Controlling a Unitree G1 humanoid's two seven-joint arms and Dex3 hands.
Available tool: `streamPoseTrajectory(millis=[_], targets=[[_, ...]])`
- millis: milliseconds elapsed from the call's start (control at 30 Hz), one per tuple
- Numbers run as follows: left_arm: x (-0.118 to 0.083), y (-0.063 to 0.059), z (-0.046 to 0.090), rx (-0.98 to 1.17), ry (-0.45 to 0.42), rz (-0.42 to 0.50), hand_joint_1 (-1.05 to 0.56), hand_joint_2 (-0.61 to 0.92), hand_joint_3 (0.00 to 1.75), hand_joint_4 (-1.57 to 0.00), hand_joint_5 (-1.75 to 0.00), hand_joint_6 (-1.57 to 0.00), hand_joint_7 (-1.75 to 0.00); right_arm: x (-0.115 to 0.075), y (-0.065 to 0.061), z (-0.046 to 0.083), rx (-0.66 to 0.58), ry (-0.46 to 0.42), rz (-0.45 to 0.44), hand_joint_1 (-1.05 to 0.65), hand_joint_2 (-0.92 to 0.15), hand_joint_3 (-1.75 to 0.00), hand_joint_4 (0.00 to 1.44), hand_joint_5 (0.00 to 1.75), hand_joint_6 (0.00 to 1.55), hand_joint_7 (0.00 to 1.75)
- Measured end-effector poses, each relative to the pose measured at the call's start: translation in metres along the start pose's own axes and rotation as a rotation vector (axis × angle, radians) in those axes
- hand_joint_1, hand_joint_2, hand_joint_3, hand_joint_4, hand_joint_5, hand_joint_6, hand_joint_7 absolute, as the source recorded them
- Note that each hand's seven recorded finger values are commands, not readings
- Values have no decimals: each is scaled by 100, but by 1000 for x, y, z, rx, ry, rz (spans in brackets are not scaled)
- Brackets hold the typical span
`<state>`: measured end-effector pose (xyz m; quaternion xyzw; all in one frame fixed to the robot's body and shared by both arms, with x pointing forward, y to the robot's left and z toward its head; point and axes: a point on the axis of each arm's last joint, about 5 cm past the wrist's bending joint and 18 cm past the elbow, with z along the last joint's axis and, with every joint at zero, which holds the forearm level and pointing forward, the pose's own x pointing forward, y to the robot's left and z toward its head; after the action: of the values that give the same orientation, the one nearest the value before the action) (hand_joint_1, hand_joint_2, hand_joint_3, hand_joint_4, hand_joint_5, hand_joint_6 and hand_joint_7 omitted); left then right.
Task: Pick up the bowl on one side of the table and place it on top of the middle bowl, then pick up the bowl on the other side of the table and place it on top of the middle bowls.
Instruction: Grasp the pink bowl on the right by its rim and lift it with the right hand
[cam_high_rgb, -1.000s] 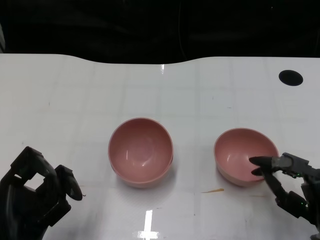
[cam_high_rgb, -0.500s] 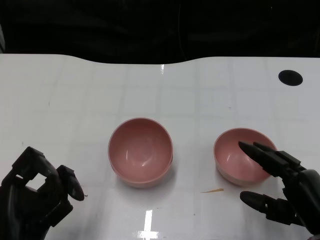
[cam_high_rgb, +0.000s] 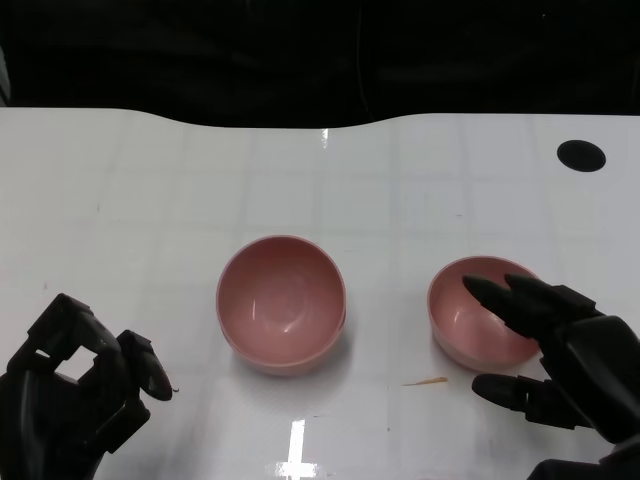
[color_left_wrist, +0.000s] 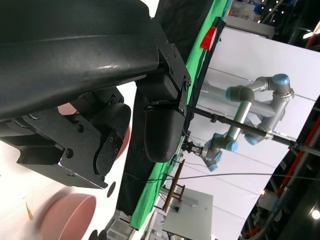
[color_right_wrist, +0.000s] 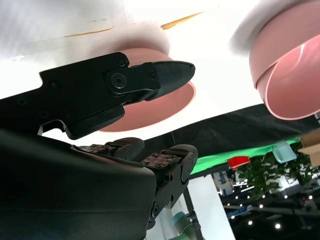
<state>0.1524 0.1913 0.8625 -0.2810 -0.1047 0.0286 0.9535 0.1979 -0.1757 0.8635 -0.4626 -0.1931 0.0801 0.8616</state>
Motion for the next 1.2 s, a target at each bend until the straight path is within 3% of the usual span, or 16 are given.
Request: streamPoseTrajectory(millis=[367, 800, 1067, 1200], targets=[[0, 0, 0, 4, -1, 12, 9, 63, 149, -97, -175, -75, -175, 24, 1, -4, -63, -20, 95, -71, -92, -15, 60, 6, 59, 6], [-1, 0, 0, 10, -2, 20, 8, 63, 147, -98, -175, -76, -175, 25, 21, -16, -61, 0, 119, -52, -92, -8, 71, 5, 73, 5], [-1, 0, 0, 9, -2, 22, 8, 63, 148, -99, -175, -76, -175, 27, 25, -17, -65, -4, 125, -50, -92, -8, 72, 4, 75, 4], [-1, 0, 0, 11, -2, 22, 8, 62, 149, -98, -175, -75, -175, 28, 28, -19, -56, 0, 129, -28, -92, -17, 106, 15, 101, 11]])
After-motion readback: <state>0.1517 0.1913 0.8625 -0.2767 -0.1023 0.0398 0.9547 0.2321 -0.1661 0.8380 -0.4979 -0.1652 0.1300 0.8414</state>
